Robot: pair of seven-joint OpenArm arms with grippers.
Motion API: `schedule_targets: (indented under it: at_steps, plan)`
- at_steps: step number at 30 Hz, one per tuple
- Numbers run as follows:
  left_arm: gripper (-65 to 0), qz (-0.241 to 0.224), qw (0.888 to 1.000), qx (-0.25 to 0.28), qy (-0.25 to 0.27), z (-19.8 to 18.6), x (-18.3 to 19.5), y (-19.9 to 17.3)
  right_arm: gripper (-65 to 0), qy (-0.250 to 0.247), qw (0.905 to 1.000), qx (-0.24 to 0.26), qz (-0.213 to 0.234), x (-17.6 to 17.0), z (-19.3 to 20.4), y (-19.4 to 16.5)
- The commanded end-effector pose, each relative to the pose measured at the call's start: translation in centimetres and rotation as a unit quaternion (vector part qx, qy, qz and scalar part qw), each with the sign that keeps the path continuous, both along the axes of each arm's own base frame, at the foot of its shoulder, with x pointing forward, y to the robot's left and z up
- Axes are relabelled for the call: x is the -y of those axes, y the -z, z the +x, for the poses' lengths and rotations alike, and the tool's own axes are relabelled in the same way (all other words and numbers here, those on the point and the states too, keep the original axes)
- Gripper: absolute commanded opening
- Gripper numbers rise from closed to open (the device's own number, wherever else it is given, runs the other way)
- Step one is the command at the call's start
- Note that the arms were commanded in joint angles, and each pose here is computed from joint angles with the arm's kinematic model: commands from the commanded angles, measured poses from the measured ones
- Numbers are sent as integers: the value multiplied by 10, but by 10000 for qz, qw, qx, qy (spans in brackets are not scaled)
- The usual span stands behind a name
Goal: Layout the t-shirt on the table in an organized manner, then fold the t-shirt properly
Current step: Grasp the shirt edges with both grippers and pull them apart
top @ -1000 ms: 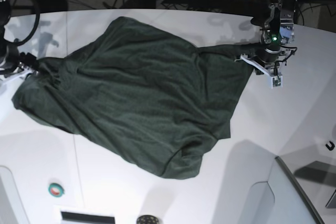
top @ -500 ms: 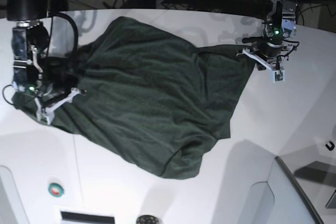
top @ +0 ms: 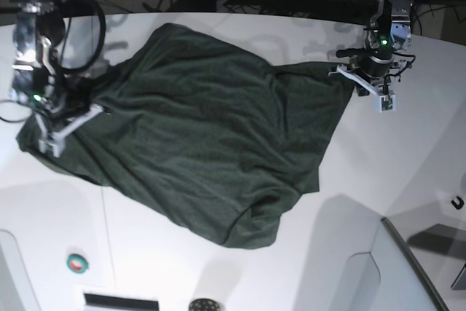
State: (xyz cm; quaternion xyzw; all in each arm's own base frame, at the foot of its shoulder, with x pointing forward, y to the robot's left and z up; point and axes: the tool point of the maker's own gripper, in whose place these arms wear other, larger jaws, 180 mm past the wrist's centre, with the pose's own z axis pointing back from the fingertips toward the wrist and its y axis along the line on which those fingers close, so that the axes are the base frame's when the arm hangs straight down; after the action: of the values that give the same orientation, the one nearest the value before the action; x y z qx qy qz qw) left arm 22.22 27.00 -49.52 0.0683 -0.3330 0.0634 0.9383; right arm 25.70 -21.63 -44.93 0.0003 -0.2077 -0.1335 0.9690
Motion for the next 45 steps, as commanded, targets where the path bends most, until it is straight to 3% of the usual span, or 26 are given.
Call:
schedule_targets:
  at_steps: [1, 7, 10, 13, 15, 18, 20, 26, 30, 31, 35, 37, 38, 40, 45]
  plan:
    - [-650, -43, 9976, -688, -45, -31, -1, 19, -650, 144, 9995, 228, -172, 19, 3, -18]
    - [-650, -47, 9972, -741, -41, -36, -1, 21, -650, 800, 9954, 276, -440, 66, -35, -37]
    - [-650, -62, 9967, -811, -40, -44, 0, 24, -648, 985, 9944, -119, -359, 74, -52, -13]
    - [-650, -84, 9963, -857, -46, -49, 2, 26, -644, 839, 9955, -407, -185, 69, -58, 12]
    - [-650, -111, 9961, -877, -50, -53, 4, 26, -581, 719, 9953, -654, 9, 60, -64, 29]
    - [-650, -136, 9979, -634, 93, -47, 13, 10, -422, 550, 9961, -689, 16, 57, -71, 32]
    - [-650, -166, 9989, -370, 255, -40, 24, -9, -369, 500, 9978, -411, -148, 60, -68, 18]
    - [-650, -352, 9978, 216, 524, -26, 54, -49, -368, 290, 9985, 63, -462, 60, -71, -16]
    - [-650, -928, 9949, 327, 241, -23, 69, -50, -369, 755, 9956, 301, -466, 74, -76, -21]
    - [-615, -1116, 9930, 344, 159, -24, 72, -50, -369, 845, 9946, 341, -496, 79, -77, -23]
    - [-211, -1530, 9876, 355, -34, -25, 78, -50, -368, 879, 9939, 369, -548, 84, -78, -24]
    - [-44, -1536, 9876, 317, -68, -26, 77, -46, -369, 817, 9945, 360, -551, 84, -79, -24]
    - [0, -1541, 9875, 301, -97, -26, 76, -44, -371, 679, 9955, 366, -543, 82, -78, -24]
    - [0, -1527, 9876, 293, -192, -27, 71, -42, -371, 428, 9970, 378, -518, 78, -76, -24]
    - [0, -1470, 9846, 319, -895, -39, 40, -35, -371, 392, 9972, 375, -512, 77, -76, -24]
